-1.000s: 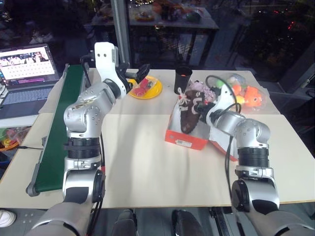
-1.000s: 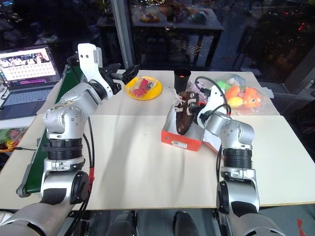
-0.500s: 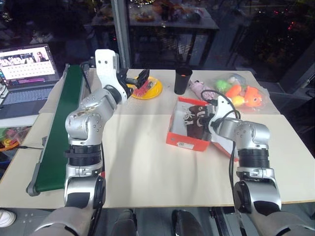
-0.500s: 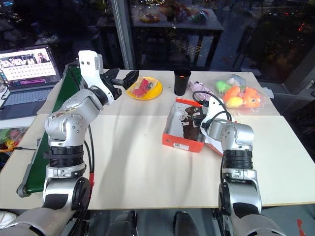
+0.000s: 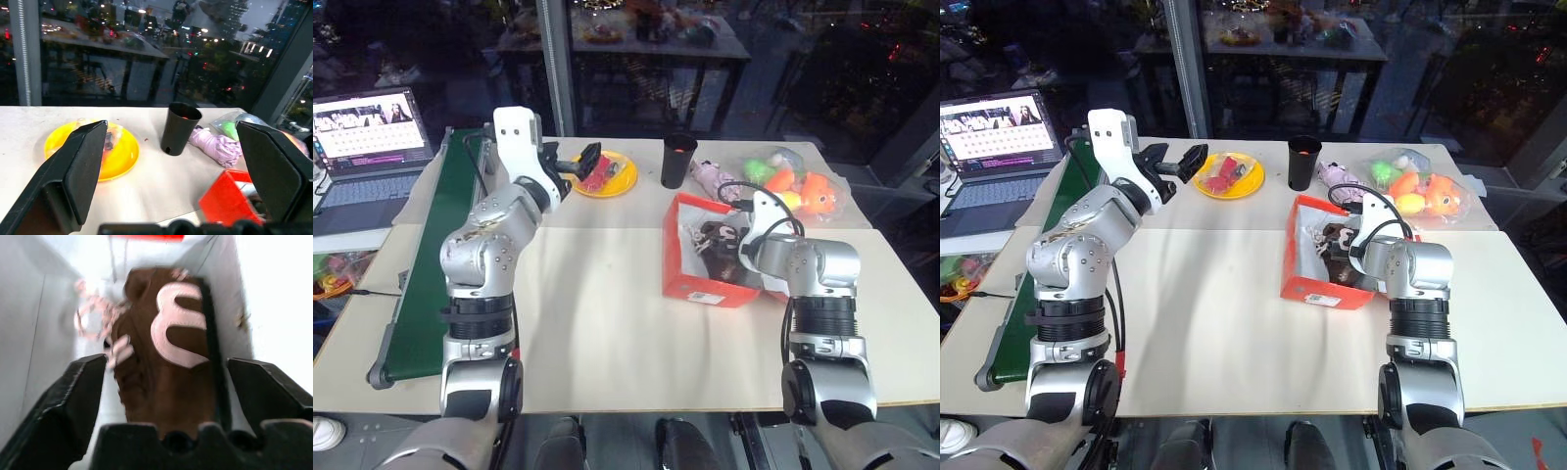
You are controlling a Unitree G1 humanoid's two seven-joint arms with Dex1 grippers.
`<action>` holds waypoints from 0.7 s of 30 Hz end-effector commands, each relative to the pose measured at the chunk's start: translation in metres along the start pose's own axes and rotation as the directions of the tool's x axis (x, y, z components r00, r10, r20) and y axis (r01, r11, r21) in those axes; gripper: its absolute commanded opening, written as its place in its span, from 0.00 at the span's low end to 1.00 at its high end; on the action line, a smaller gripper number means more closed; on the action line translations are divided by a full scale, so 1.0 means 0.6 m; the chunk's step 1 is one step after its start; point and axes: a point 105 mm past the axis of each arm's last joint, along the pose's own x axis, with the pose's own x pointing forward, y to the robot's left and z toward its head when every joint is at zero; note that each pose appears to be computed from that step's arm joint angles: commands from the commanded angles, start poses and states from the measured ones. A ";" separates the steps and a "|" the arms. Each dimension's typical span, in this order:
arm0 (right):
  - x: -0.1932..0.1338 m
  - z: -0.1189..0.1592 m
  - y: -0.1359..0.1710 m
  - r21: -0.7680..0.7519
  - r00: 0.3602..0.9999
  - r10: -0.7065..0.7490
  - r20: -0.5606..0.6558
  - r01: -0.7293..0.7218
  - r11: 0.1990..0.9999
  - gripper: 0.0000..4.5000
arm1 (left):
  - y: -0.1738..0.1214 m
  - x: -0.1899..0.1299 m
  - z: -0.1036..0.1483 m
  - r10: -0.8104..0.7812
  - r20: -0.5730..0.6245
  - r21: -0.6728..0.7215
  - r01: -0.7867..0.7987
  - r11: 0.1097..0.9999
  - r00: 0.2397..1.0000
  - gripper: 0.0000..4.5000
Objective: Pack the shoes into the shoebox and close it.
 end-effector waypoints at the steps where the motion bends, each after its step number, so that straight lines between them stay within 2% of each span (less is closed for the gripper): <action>1: -0.036 0.077 0.012 -0.059 0.985 0.019 0.171 -0.009 0.998 0.99 | 0.020 -0.013 0.022 0.059 0.032 0.076 -0.061 0.995 0.998 1.00; 3: -0.050 0.104 0.029 -0.072 0.969 0.071 0.237 -0.056 0.996 0.99 | 0.034 -0.017 0.023 0.096 0.032 0.112 -0.099 0.989 0.995 1.00; 7: -0.086 0.139 0.091 -0.100 0.881 0.317 0.352 -0.301 0.948 0.99 | 0.065 -0.031 0.021 0.175 0.027 0.166 -0.177 0.970 0.984 1.00; 9: -0.120 0.139 0.139 -0.118 0.758 0.529 0.382 -0.528 0.841 0.99 | 0.101 -0.051 0.004 0.276 -0.002 0.182 -0.271 0.945 0.961 1.00; 11: -0.150 0.125 0.171 -0.206 0.649 0.668 0.364 -0.643 0.737 0.99 | 0.130 -0.072 -0.009 0.344 -0.019 0.215 -0.333 0.918 0.939 1.00; 14: -0.161 0.086 0.187 -0.303 0.584 0.753 0.303 -0.690 0.657 0.99 | 0.170 -0.109 -0.028 0.432 -0.026 0.232 -0.415 0.880 0.901 1.00; 16: -0.156 0.067 0.188 -0.335 0.573 0.771 0.279 -0.694 0.637 0.99 | 0.182 -0.122 -0.037 0.452 -0.028 0.256 -0.430 0.866 0.892 1.00; 19: -0.144 0.033 0.194 -0.468 0.566 0.792 0.227 -0.650 0.599 0.99 | 0.194 -0.145 -0.066 0.455 -0.052 0.266 -0.427 0.864 0.889 1.00; 21: -0.143 0.025 0.202 -0.523 0.542 0.806 0.237 -0.628 0.576 0.99 | 0.197 -0.157 -0.080 0.439 -0.055 0.263 -0.412 0.873 0.897 1.00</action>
